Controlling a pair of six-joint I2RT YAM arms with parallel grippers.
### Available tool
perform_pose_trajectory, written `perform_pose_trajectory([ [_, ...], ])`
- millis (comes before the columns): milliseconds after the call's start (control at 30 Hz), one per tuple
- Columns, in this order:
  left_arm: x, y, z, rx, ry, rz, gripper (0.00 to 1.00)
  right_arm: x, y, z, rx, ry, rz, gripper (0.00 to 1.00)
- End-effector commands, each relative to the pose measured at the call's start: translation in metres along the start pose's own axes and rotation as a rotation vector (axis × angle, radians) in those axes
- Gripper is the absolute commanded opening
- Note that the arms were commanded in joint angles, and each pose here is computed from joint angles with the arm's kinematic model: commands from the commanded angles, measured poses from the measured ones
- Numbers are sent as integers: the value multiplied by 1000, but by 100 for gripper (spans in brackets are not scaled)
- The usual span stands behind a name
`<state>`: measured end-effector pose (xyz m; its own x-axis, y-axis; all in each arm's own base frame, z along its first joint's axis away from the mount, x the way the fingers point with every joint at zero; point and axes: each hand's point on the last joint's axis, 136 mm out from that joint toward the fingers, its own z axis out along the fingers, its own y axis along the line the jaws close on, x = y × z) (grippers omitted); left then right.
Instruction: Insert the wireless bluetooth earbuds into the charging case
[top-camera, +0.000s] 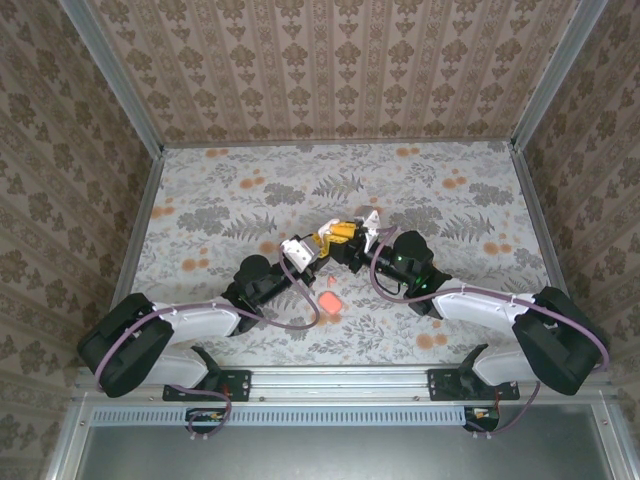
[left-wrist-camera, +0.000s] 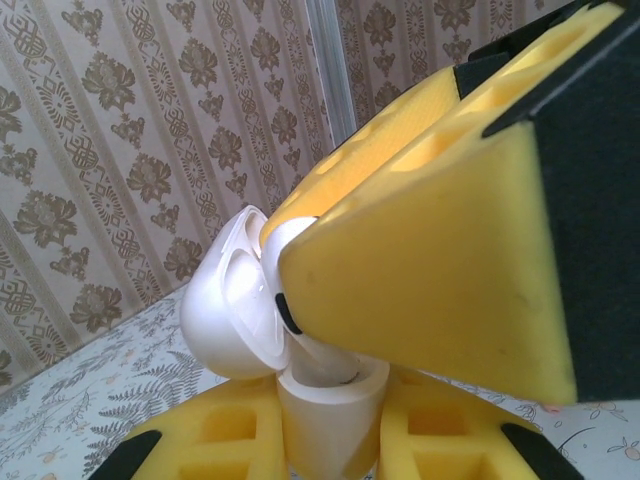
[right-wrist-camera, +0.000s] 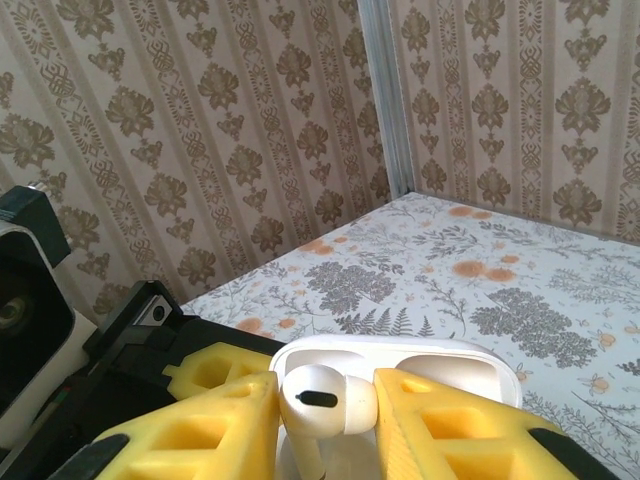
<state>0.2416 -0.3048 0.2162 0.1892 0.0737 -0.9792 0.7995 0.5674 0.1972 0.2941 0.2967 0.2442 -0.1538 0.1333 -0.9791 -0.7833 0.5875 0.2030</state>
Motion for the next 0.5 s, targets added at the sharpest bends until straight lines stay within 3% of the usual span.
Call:
perform_pose_trajectory([
  [0, -89, -2, -10, 22, -305, 40, 8, 39, -26, -7, 121, 131, 27, 33],
  [467, -86, -2, -9, 23, -298, 32, 8, 29, -22, -13, 92, 94, 26, 24],
])
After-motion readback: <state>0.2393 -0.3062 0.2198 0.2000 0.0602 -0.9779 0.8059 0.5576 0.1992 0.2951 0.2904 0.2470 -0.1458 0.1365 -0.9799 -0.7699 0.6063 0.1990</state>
